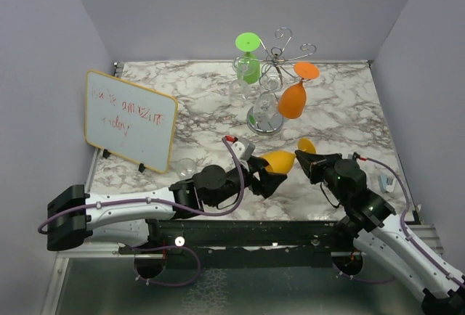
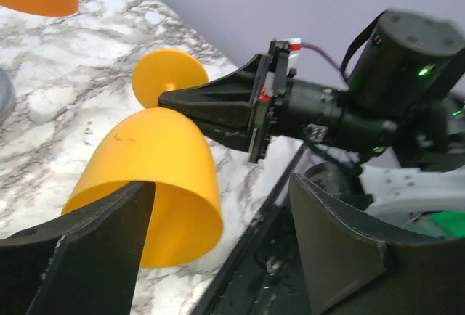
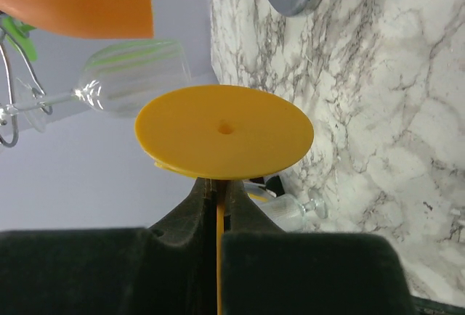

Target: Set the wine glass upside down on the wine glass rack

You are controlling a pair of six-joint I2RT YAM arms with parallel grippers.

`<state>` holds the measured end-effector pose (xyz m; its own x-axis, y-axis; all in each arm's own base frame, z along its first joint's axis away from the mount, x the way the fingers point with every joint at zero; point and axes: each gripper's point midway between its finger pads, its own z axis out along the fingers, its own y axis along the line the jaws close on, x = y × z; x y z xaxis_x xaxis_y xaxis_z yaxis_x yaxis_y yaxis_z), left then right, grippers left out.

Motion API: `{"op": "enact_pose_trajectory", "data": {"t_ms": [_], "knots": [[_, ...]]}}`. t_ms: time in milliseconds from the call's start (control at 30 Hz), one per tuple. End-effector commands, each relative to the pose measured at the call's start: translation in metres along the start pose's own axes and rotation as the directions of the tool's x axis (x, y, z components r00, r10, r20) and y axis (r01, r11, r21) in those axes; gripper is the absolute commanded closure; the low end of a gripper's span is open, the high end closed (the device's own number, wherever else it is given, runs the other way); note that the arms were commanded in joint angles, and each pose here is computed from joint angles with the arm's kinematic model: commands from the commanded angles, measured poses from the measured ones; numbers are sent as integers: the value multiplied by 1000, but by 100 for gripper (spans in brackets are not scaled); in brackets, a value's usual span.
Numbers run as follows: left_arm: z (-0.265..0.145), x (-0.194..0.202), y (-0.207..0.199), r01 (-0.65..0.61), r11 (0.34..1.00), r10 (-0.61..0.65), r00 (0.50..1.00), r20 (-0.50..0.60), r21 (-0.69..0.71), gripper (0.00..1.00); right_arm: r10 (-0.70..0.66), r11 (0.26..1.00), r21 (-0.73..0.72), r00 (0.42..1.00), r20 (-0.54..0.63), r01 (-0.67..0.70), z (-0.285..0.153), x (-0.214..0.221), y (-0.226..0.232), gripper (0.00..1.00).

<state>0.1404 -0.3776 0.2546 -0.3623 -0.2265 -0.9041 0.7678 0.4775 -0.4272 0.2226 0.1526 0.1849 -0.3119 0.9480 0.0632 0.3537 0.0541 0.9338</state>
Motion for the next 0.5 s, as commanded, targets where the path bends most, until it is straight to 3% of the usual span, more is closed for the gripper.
{"op": "enact_pose_trajectory", "data": {"t_ms": [0,100,200,400,467], "knots": [[-14,-38,-27,177,981,-182,982,59,78,22,-185,979,-67,978,92,191,2,-15,2,99],[-19,-46,-34,258,962,-264,963,55,92,16,-316,938,-103,939,135,331,4,-19,8,99],[-20,-51,-34,262,962,-265,964,30,83,3,-476,853,-147,862,176,501,6,-18,22,99],[-11,-72,-30,288,955,-285,957,-54,67,1,-728,577,-244,626,280,780,2,-8,55,100],[-6,-74,-29,337,938,-331,940,-79,78,1,-780,454,-292,534,326,842,-3,-1,62,99]]}}
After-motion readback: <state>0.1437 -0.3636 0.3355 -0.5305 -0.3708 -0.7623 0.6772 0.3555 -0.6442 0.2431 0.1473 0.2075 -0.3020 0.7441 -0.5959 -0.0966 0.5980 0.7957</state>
